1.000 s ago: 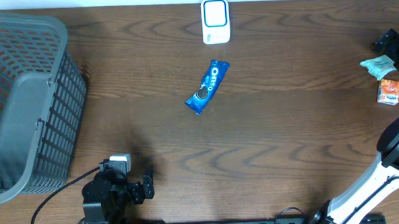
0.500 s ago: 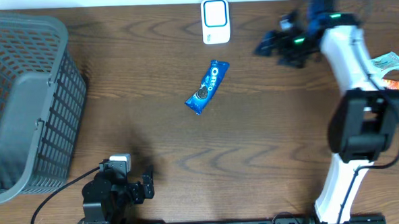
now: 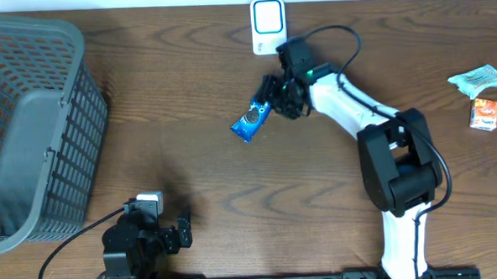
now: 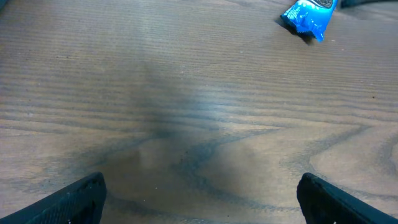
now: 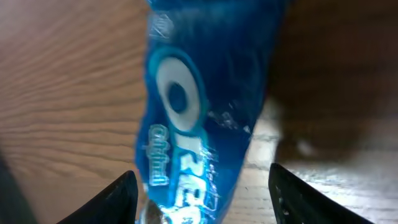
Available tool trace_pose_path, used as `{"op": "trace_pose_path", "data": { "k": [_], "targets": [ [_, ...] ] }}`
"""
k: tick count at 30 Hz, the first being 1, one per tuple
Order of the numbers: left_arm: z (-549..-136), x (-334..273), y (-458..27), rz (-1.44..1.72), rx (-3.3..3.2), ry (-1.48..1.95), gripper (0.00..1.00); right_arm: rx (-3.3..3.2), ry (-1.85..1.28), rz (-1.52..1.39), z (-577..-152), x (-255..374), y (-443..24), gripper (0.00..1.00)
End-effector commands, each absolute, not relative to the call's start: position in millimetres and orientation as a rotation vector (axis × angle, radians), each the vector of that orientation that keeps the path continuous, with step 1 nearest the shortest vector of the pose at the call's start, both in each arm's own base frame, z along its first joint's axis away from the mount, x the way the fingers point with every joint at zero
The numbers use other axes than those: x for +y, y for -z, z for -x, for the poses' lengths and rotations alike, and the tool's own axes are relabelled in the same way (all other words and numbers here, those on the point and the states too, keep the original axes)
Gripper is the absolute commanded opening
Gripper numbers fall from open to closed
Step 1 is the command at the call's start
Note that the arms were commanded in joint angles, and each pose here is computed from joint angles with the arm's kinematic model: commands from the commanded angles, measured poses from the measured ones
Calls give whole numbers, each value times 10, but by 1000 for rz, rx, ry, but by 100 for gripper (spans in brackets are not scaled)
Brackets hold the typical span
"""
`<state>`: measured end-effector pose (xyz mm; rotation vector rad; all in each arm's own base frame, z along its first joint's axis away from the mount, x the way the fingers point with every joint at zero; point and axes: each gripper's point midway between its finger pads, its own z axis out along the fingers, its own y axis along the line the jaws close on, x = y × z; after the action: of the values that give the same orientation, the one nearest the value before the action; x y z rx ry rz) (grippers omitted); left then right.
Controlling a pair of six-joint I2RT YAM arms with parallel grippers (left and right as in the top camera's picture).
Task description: Scan the item barcode
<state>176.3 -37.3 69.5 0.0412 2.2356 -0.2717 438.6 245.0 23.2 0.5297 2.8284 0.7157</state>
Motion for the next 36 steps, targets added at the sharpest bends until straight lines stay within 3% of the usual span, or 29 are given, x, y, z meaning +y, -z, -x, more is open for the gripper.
{"op": "trace_pose_path", "data": {
  "k": [1, 2, 3, 6, 8, 13, 23, 29, 36],
  "targets": [
    [-1728, -399, -651, -69, 2252, 279, 98, 2819, -607, -636, -4318, 2387, -40, 61],
    [-1728, -399, -651, -69, 2252, 279, 98, 2805, -598, -627, -4319, 2385, 8, 59],
    [-1728, -398, -651, -68, 2252, 278, 98, 2798, -610, -620, -4303, 2400, 55, 40],
    [-1728, -399, -651, -69, 2252, 279, 98, 2804, -638, -609, -4266, 2439, 85, 11],
    [-1728, -399, -651, -69, 2252, 279, 98, 2817, -690, -597, -4240, 2503, 61, 1],
    [-1728, -398, -651, -68, 2252, 278, 98, 2780, -1154, -568, -4279, 2901, -371, 1],
    [-1728, -399, -651, -69, 2252, 279, 98, 2699, -2113, -929, -4238, 3137, -1440, 1],
    [-1728, -399, -651, -69, 2252, 279, 98, 2823, -2366, -1215, -4046, 3100, -1760, 2],
    [-1728, -399, -651, -69, 2252, 279, 98, 2827, -2333, -1363, -4055, 3087, -1713, 2]
  ]
}}
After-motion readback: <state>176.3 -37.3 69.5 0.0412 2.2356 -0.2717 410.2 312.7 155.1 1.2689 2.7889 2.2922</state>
